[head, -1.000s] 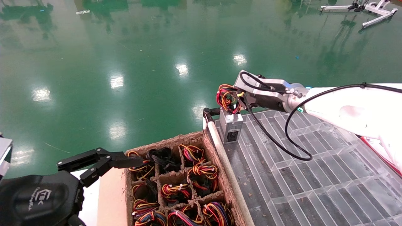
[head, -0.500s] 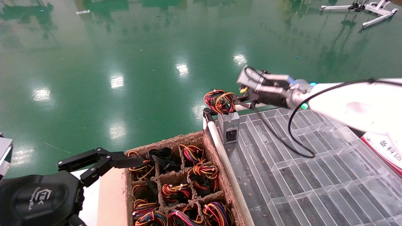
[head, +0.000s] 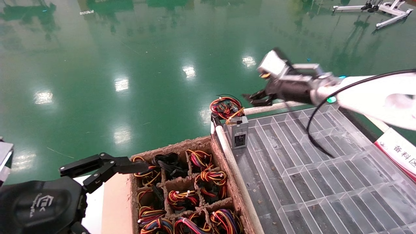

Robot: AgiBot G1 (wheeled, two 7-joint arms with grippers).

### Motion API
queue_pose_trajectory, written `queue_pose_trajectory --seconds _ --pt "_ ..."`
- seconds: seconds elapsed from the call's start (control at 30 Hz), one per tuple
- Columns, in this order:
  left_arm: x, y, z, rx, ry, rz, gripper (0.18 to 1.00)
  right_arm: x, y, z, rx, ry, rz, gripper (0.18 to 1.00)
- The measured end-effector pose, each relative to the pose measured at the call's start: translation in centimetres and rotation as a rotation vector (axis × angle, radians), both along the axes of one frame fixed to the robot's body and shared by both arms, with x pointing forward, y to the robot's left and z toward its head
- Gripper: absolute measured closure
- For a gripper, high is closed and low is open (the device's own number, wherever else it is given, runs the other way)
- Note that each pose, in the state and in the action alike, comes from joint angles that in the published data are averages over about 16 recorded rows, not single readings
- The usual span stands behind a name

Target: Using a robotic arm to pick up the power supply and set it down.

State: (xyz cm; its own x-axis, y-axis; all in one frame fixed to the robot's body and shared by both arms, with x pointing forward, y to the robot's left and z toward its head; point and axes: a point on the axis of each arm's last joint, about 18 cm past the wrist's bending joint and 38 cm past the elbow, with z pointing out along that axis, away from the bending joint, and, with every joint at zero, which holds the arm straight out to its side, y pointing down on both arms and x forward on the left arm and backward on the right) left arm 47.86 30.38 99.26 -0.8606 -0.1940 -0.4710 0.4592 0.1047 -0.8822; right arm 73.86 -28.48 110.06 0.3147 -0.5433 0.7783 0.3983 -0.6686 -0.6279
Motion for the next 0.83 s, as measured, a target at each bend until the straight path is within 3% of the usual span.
queue_pose_trajectory --seconds 0.27,0.83 --pt "0.0 0.0 0.0 0.000 0.000 0.000 0.184 -1.4 -0.7 -1.3 0.109 0.008 0.099 0.236" --pt "0.0 0.0 0.0 0.000 0.000 0.000 0.184 -5.8 -2.1 -3.6 0.252 0.035 0.289 0.179"
